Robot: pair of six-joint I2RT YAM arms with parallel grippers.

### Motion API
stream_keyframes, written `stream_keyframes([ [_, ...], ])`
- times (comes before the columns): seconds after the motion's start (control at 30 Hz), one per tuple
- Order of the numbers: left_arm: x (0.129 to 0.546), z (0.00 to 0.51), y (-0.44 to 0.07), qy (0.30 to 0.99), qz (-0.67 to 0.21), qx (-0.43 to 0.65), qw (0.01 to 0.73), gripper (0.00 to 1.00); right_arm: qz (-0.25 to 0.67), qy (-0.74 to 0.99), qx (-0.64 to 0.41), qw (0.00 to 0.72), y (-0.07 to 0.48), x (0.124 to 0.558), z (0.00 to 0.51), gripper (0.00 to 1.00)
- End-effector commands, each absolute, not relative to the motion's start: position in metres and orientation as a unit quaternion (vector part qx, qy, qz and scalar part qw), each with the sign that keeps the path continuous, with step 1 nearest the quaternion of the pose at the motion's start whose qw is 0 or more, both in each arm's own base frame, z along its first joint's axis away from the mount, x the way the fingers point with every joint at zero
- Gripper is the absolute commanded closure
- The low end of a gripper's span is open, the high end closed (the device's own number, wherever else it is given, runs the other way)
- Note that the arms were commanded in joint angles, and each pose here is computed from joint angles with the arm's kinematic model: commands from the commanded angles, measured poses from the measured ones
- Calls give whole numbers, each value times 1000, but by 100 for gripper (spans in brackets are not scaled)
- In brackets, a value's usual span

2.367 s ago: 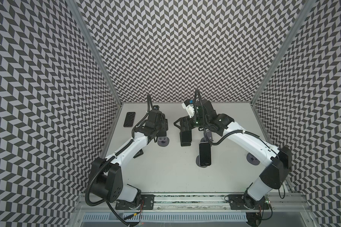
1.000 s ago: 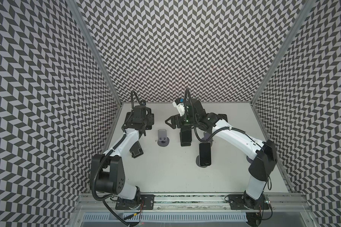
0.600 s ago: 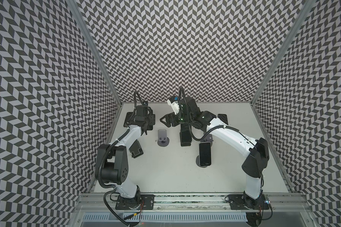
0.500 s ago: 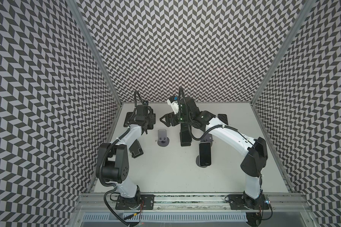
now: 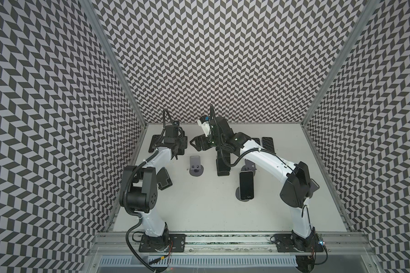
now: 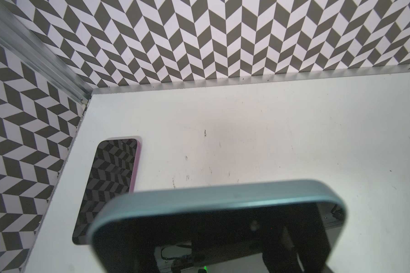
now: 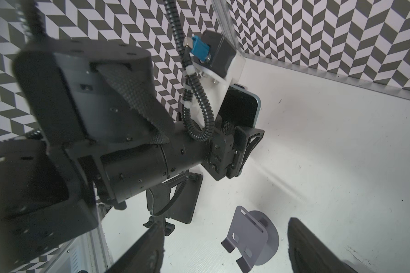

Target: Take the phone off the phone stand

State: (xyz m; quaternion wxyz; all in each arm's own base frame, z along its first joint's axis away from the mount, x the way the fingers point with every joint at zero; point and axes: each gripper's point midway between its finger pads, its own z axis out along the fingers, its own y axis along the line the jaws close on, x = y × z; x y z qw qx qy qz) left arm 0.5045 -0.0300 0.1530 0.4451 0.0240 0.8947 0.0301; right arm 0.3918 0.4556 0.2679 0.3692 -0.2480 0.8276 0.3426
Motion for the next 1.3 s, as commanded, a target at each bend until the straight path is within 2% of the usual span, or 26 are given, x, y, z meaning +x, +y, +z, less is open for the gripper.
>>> stream_keyframes([
  [0.0, 521, 179, -17, 878, 36, 21, 477, 36, 354, 821, -253, 370, 464, 391, 272, 21],
  [0.8, 547, 131, 9, 905, 43, 24, 422, 37, 391, 832, -246, 305, 494, 380, 231, 26],
  [1.07, 560, 117, 23, 922, 48, 6, 385, 37, 391, 829, -247, 315, 495, 383, 238, 26],
  [1.27, 551, 98, 26, 934, 48, -2, 355, 37, 410, 824, -239, 310, 502, 384, 243, 26],
])
